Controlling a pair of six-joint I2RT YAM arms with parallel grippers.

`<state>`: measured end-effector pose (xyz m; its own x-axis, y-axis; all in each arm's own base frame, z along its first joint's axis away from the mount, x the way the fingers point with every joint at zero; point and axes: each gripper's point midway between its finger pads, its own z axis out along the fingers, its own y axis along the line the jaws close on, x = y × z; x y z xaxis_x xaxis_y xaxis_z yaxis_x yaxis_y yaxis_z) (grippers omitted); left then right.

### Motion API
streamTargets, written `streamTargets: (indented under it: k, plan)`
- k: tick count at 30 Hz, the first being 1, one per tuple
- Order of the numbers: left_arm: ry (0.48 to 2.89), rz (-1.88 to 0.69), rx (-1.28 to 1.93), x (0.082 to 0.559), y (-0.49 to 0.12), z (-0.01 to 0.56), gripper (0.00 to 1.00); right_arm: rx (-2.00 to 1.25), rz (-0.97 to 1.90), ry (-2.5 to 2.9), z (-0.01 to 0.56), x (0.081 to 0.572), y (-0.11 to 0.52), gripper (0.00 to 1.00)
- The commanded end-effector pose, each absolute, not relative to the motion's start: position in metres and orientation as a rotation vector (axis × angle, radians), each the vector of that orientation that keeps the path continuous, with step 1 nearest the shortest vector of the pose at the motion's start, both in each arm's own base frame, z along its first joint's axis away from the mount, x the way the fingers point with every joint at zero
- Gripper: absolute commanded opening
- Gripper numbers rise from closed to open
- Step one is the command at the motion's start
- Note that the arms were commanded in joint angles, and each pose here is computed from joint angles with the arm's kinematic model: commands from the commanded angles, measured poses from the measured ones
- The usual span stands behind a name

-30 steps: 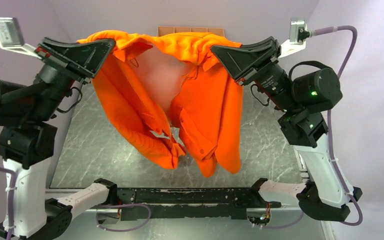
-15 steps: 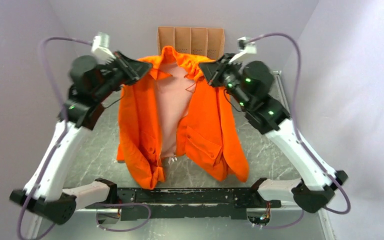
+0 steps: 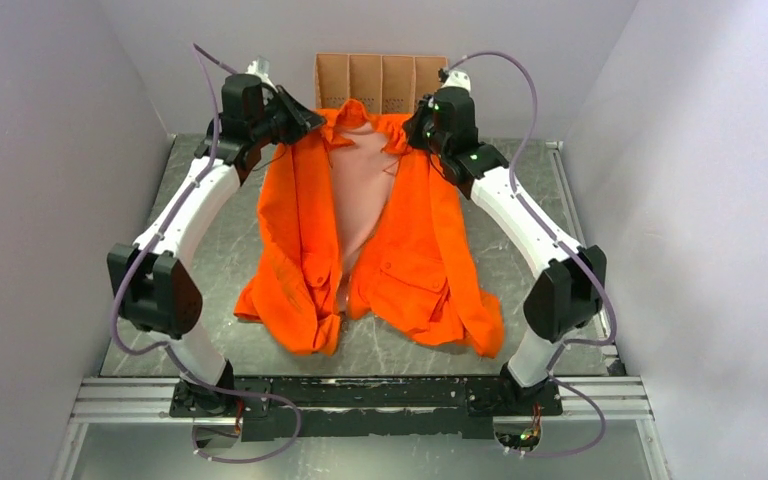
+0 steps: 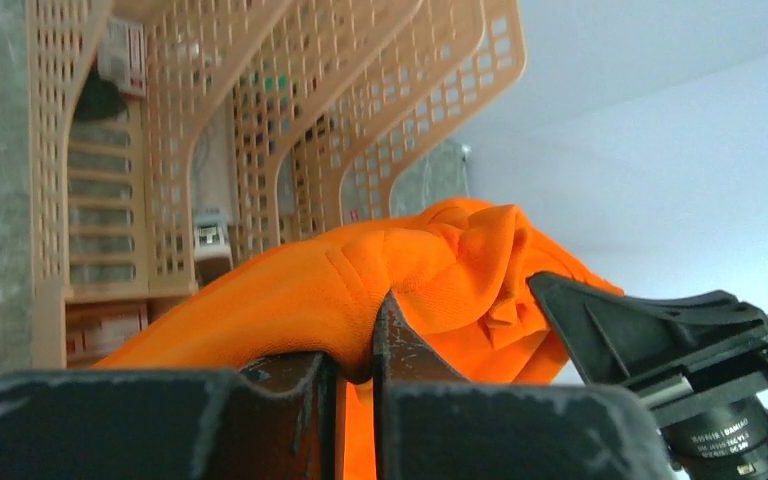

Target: Zip up the jacket

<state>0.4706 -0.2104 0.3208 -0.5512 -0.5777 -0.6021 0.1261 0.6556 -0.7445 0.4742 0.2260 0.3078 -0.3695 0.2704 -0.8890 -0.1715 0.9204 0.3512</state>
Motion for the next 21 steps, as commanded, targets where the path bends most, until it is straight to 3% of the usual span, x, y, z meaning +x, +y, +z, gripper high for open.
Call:
streamTargets:
  k: [1,5,6,7,8,11,14,21]
  plan:
    - [1.773,-1.029,-0.31,0.507,-0.201,0.381,0.08,0.07,0.5,1.739,0.359,0.514,0.232,0.0]
    - [1.813,-1.032,-0.315,0.539,-0.197,0.363,0.09,0.055,0.526,1.793,0.339,0.544,0.246,0.02]
    - [1.837,-1.027,-0.305,0.549,-0.198,0.355,0.24,0.053,0.538,1.808,0.333,0.548,0.25,0.15]
    - [1.866,-1.027,-0.293,0.553,-0.199,0.348,0.35,0.054,0.548,1.819,0.33,0.551,0.252,0.33]
    - [1.899,-1.023,-0.284,0.556,-0.198,0.339,0.43,0.051,0.56,1.826,0.329,0.552,0.255,0.45]
    - [1.974,-0.968,-0.281,0.554,-0.191,0.322,0.84,0.047,0.582,1.843,0.323,0.547,0.257,0.66]
    - [1.997,-0.909,-0.279,0.544,-0.182,0.322,0.88,0.063,0.578,1.842,0.323,0.535,0.25,0.76]
    - [2.029,-0.821,-0.27,0.488,-0.162,0.331,0.89,0.091,0.555,1.837,0.328,0.491,0.226,0.79]
